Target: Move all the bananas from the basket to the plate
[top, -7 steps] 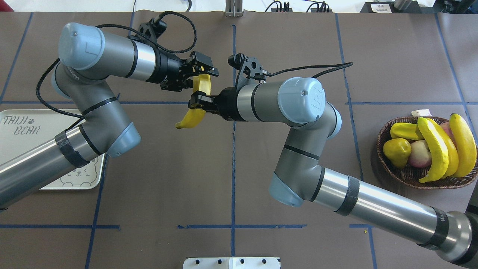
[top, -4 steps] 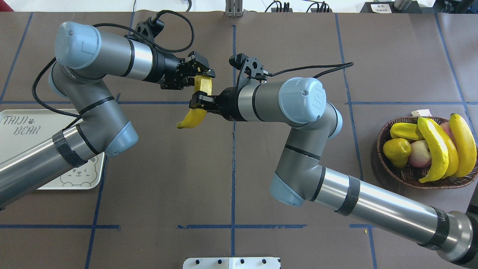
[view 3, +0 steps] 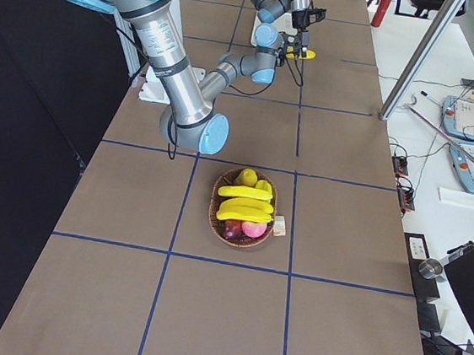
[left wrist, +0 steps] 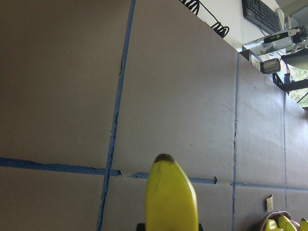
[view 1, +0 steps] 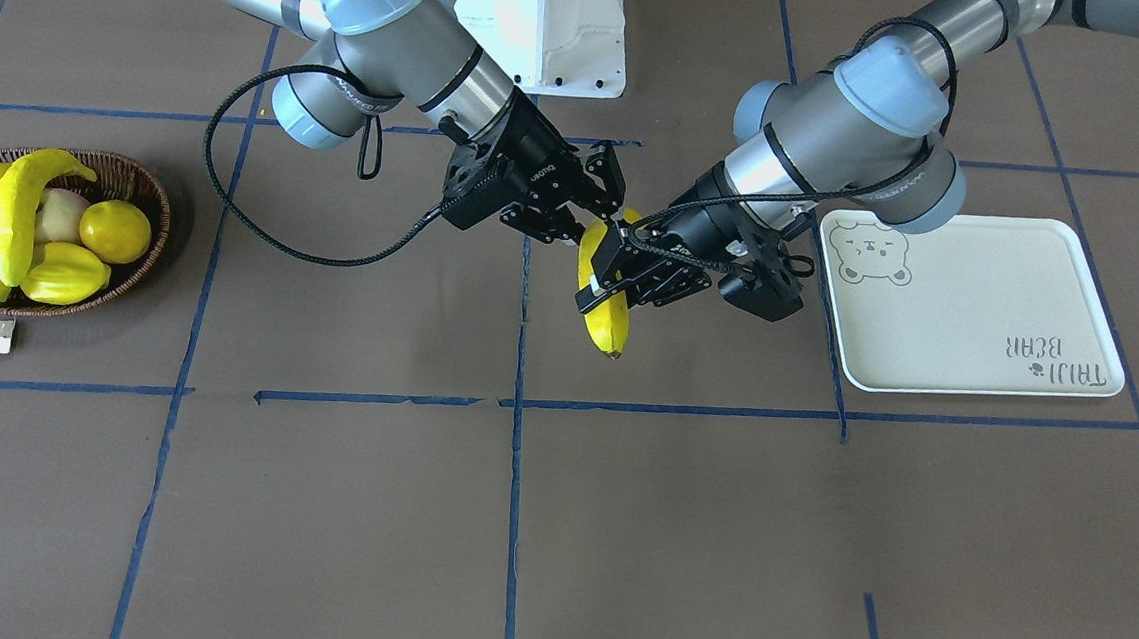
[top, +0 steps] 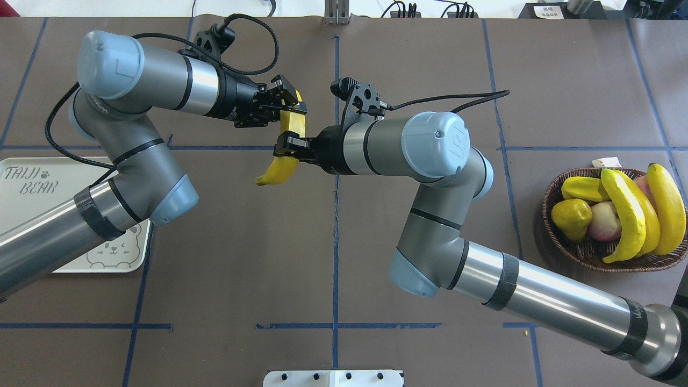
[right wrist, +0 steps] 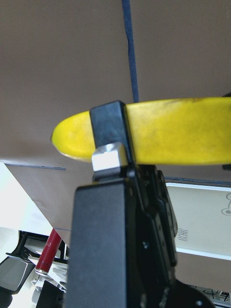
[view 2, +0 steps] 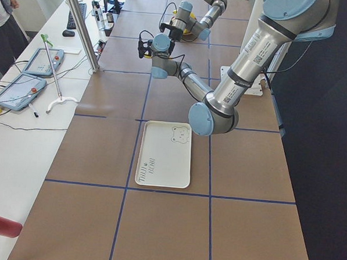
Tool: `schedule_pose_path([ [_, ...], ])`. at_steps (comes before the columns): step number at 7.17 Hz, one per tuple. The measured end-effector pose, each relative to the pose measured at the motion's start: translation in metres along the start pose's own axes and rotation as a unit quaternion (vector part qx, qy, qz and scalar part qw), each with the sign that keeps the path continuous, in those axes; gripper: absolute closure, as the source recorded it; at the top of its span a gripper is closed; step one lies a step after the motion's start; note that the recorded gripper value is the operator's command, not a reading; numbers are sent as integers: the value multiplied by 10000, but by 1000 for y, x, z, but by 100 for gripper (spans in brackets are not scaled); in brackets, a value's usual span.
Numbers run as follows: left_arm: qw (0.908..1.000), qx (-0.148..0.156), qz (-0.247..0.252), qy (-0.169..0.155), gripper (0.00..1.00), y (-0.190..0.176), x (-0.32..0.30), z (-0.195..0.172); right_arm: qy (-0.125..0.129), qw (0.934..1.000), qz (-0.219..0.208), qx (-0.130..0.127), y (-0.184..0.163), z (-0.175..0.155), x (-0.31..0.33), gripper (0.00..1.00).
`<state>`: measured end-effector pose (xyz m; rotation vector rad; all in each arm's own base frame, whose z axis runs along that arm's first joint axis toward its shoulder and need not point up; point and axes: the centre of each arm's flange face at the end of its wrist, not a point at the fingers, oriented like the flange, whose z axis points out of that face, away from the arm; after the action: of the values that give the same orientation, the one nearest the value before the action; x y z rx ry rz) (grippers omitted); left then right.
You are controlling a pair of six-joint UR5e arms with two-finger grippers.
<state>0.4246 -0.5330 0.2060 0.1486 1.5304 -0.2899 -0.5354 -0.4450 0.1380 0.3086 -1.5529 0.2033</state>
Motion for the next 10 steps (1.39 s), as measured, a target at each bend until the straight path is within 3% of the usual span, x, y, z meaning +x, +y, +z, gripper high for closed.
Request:
schedule_pose_path([
  [5,9997,167,-127,-160,100,-19,-22,-14,53,9997,105,203,-17,-16,5,0],
  [6,9988,252,-249,-331,100,-34,-42,-27,299,9992,159,216,-23,-19,15,0],
  [8,9927,261,-769,-894,100,-88,-82,-81,1088,9934,291,238,-50,-22,38,0],
  [10,9820,359,-1272,-1350,100,-125,-152,-143,1855,9821,319,-29,-91,-38,63,0],
])
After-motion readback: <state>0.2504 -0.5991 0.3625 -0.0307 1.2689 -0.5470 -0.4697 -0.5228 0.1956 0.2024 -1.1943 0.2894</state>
